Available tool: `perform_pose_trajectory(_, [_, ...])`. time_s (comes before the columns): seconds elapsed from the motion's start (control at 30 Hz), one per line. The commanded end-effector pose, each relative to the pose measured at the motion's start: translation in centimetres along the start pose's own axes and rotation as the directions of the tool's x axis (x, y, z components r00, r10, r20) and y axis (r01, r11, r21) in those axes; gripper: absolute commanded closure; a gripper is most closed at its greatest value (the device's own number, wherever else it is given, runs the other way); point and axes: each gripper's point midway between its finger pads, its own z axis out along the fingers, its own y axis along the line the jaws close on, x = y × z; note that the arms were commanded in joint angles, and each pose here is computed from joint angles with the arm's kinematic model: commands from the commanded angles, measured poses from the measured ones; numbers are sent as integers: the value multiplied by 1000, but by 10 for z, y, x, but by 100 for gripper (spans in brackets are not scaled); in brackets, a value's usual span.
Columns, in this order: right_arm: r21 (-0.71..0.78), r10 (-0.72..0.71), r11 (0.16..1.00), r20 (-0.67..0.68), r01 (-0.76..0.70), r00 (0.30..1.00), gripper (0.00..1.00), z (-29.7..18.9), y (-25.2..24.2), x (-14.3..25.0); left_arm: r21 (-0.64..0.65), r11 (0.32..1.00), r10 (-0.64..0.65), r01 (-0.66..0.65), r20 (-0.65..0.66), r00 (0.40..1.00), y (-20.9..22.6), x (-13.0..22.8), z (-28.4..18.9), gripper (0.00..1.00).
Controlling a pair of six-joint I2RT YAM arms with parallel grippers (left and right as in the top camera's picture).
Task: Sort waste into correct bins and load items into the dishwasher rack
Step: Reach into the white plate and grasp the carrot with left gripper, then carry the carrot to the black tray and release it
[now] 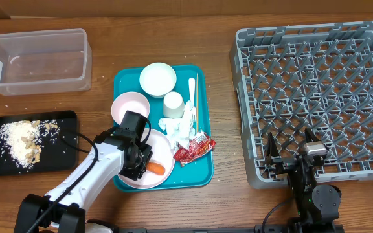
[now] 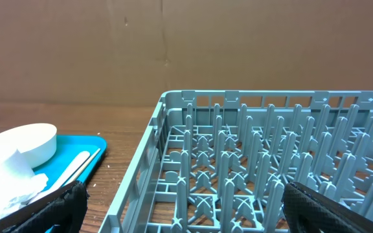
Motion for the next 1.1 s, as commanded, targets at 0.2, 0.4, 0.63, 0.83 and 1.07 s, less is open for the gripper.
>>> perform_pose_trajectory(0.2, [-5, -1, 1000, 3, 1, 1000, 0, 0, 1, 2, 17, 1000, 27, -26, -73, 997, -1, 12, 0, 68])
perform_pose_trajectory(0.4, [-5, -1, 1000, 3, 1, 1000, 0, 0, 1, 2, 63, 991, 124, -121, -37, 992, -18, 0, -12, 96])
perform_pose_trajectory(0.63, [-5, -1, 1000, 3, 1, 1000, 0, 0, 1, 2, 57, 988, 145, -143, -29, 989, -29, -10, -39, 96])
perform_pose_trajectory(0.83, [-5, -1, 1000, 3, 1, 1000, 0, 0, 1, 2, -26, 997, 69, -68, 70, 995, -23, -64, -110, 96])
perform_pose_trajectory(1.07, [-5, -1, 1000, 3, 1, 1000, 0, 0, 1, 2, 28, 983, -185, 184, 206, 961, 11, -167, -148, 95])
